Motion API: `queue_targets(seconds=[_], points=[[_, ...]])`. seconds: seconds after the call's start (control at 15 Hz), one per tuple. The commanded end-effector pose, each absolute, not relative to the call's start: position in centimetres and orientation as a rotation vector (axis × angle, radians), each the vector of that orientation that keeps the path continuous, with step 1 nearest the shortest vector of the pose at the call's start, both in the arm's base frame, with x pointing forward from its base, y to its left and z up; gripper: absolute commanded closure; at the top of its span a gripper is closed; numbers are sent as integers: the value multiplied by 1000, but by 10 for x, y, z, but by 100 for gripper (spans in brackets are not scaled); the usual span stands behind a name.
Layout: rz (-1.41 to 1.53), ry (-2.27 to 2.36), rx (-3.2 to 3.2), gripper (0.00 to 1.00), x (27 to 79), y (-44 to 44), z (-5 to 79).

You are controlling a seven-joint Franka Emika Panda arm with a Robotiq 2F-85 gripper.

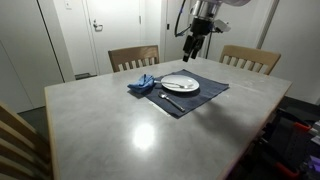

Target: Take the the fork from the plate and put it on the mat

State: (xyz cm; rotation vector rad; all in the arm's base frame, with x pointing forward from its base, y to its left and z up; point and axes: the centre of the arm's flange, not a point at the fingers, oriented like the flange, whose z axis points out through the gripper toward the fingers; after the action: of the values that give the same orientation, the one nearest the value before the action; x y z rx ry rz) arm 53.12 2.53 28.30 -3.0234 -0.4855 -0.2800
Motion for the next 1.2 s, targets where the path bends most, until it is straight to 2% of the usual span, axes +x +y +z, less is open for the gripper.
queue_targets(seconds=[0.0,0.4,0.8,1.13], points=[[-258,-696,-2968,0,601,27,247],[-174,-958,-2837,0,634,38,198],[49,-989,-2850,0,619,44,213],[-89,-980,-2858,0,608,48,216]])
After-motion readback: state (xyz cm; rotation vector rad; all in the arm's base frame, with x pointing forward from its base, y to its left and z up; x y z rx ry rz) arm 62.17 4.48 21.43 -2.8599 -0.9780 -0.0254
